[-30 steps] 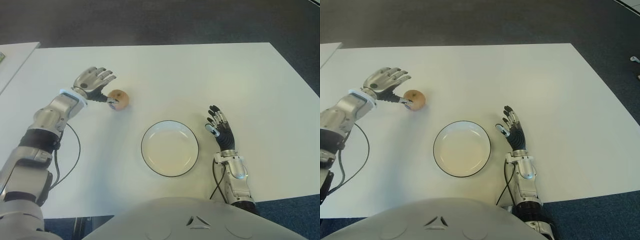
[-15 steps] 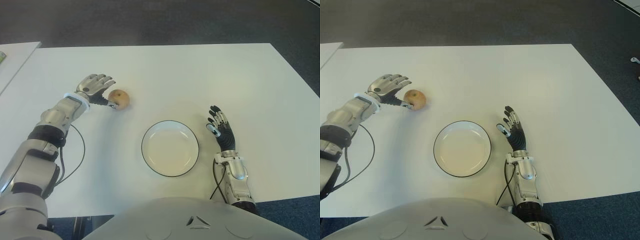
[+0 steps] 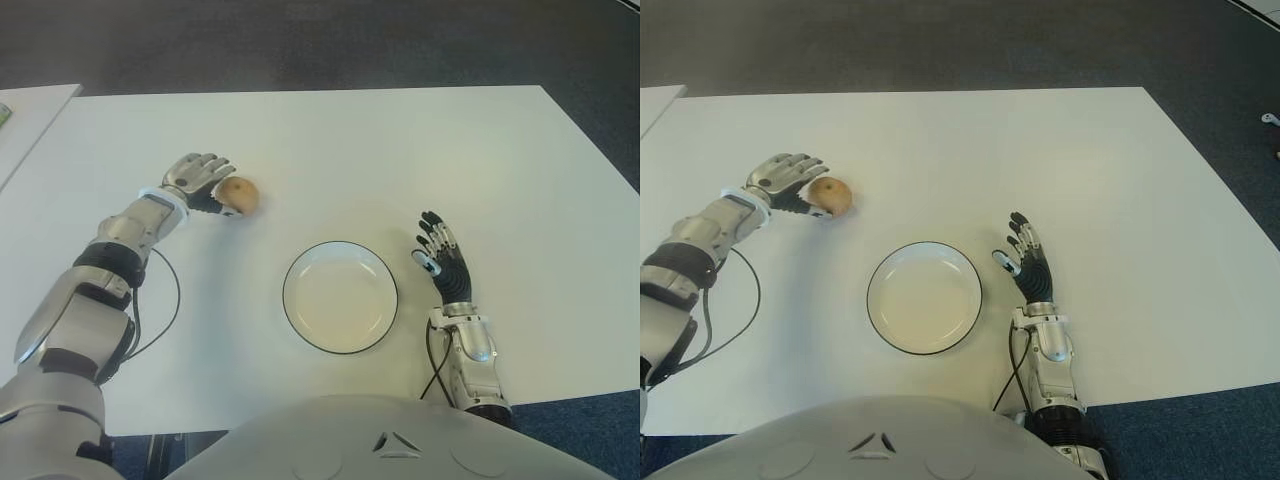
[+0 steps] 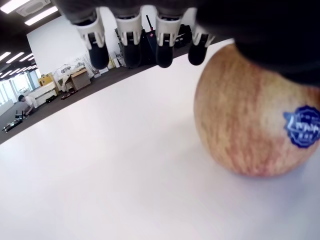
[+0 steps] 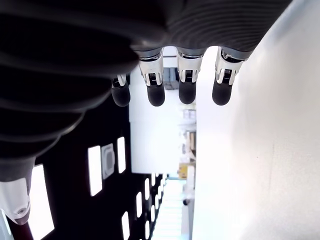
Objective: Put the apples into the plate.
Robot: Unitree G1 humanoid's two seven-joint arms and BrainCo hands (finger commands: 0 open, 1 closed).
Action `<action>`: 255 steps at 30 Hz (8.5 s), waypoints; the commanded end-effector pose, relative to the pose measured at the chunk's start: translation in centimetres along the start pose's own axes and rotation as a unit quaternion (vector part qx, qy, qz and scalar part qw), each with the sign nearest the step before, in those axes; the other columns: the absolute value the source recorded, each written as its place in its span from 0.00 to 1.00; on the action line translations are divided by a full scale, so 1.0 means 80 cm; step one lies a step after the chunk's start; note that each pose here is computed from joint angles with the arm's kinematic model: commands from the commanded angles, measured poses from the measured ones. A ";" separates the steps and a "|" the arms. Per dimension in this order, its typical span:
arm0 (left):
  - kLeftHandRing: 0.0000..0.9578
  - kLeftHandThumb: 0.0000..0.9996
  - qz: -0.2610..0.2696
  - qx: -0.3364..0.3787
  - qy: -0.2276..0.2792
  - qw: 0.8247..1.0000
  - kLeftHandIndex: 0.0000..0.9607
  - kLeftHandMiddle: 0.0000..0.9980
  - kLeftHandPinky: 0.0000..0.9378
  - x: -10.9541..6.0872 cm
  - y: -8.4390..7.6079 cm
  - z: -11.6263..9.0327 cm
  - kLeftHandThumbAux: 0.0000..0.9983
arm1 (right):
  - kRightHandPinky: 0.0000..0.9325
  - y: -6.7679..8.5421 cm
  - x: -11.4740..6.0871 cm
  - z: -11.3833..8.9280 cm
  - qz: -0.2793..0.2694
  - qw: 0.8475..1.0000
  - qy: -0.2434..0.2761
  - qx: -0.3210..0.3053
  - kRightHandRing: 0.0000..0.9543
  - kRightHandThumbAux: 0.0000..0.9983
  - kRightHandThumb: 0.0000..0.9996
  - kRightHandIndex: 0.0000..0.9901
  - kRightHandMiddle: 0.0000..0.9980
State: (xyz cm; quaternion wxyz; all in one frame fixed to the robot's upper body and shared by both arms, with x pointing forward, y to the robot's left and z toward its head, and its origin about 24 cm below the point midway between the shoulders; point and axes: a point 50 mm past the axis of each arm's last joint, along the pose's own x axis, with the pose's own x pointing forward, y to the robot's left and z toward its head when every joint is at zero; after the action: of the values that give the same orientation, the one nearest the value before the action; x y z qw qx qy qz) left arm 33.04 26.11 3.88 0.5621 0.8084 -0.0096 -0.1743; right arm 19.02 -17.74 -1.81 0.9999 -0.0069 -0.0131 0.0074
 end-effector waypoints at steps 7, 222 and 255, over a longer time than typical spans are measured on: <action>0.00 0.28 -0.009 0.003 -0.003 1.000 0.00 0.00 0.03 0.002 -0.014 0.009 0.22 | 0.00 -0.004 -0.067 -0.064 -0.027 0.987 0.157 0.016 0.00 0.54 0.10 0.00 0.00; 0.90 0.72 0.246 -0.081 -0.356 0.898 0.46 0.88 0.94 -0.145 0.119 0.186 0.70 | 0.00 0.010 -0.057 -0.077 -0.020 0.983 0.181 0.030 0.00 0.58 0.09 0.00 0.00; 0.89 0.73 0.255 -0.081 -0.330 0.905 0.46 0.86 0.90 -0.120 0.105 0.184 0.70 | 0.00 0.011 -0.058 -0.076 -0.023 0.983 0.179 0.031 0.00 0.54 0.10 0.00 0.00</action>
State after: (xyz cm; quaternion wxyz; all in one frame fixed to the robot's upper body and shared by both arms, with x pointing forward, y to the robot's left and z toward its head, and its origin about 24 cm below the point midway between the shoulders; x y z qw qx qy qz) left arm 20.73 11.78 9.47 0.6164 0.6254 -0.3757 -0.2964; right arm 19.53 -17.72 -1.86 0.9998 -0.0018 -0.0203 -0.0059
